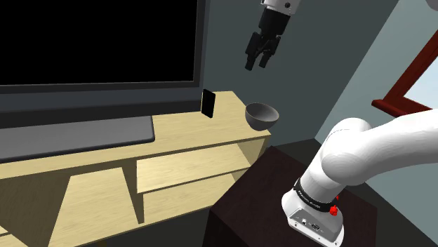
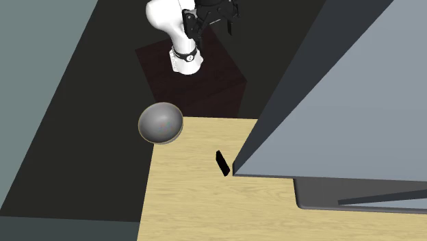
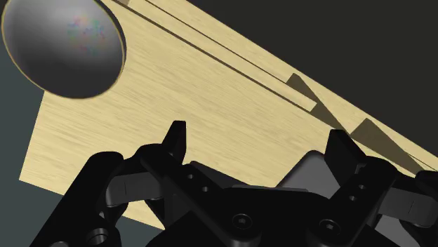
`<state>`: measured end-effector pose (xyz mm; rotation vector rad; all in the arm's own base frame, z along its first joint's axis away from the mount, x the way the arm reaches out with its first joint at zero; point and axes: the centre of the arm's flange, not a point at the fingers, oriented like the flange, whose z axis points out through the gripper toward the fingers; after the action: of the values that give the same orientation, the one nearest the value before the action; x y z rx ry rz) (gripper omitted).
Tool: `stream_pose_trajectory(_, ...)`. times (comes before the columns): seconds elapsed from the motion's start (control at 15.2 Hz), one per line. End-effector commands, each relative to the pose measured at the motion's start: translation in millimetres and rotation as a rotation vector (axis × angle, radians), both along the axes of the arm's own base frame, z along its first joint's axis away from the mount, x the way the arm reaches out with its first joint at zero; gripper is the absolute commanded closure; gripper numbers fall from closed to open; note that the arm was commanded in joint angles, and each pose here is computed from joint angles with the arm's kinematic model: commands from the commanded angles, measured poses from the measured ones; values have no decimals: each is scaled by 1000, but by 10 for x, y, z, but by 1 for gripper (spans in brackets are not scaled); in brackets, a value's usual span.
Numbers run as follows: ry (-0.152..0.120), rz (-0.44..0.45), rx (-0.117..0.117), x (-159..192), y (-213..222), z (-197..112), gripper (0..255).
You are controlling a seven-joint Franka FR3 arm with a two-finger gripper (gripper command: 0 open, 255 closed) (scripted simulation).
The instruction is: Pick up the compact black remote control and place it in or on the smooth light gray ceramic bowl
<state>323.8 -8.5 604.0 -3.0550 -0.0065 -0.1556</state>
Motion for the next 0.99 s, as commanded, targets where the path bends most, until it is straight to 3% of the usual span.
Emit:
stream_pose_trajectory(0.0,0,0,0,0,0,0,0)
stream_pose_trajectory(0.92,7,19,-53,1324,-467,-1176,0)
